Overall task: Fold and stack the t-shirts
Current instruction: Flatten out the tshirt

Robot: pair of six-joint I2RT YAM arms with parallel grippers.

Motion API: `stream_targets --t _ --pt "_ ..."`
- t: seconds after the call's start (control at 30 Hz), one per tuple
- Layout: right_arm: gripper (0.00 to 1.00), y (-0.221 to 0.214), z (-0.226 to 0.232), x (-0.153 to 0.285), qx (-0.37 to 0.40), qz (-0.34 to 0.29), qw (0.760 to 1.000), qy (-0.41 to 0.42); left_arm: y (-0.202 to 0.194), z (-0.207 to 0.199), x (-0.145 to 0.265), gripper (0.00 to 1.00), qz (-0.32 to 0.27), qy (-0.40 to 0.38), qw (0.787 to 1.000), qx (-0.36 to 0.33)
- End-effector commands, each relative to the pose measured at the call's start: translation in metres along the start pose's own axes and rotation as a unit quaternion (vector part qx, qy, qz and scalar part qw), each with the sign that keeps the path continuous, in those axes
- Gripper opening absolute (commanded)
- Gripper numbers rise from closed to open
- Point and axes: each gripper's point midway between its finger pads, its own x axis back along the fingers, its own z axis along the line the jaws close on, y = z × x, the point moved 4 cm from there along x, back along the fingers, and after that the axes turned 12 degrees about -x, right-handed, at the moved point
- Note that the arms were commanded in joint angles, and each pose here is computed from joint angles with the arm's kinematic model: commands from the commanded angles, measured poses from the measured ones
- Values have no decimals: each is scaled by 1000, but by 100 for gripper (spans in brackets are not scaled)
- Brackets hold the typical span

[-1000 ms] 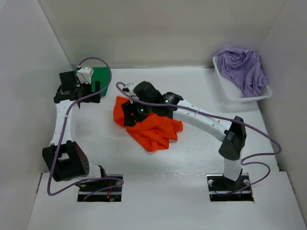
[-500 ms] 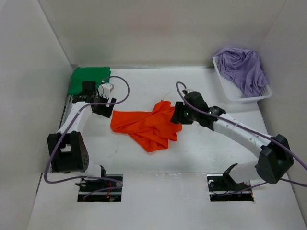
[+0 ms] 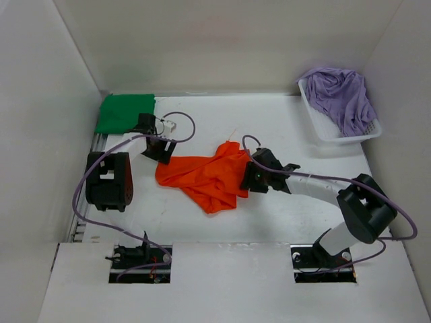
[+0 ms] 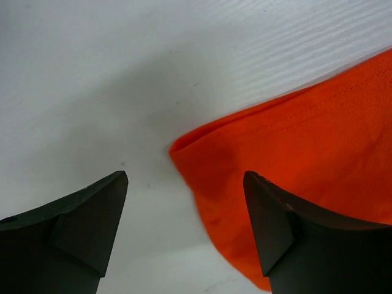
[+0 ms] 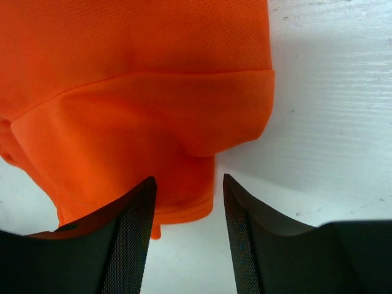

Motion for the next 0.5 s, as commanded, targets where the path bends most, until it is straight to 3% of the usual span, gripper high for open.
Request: stream_targets --t 0.0,0.07,0.17,0.2,0.27,0.33,0.47 --pt "52 1 14 -13 -27 -8 999 32 7 -2 -16 72 6 -3 1000 -1" --pt "53 -9 11 -19 -25 16 999 22 0 -5 -22 60 21 -12 1000 2" --pt "52 -23 3 -26 -33 45 998 3 -6 -8 -20 32 25 -20 999 8" --pt "46 -28 0 -27 -36 55 998 -1 -6 -7 -16 23 22 -17 1000 9" --pt "23 -35 -3 -28 -38 71 997 0 -4 -4 -8 10 13 -9 1000 11" --pt "3 -34 -1 -25 -39 73 997 8 -2 1 2 3 4 4 1000 13" --pt "0 7 13 12 -58 13 997 55 19 24 52 0 -56 61 996 23"
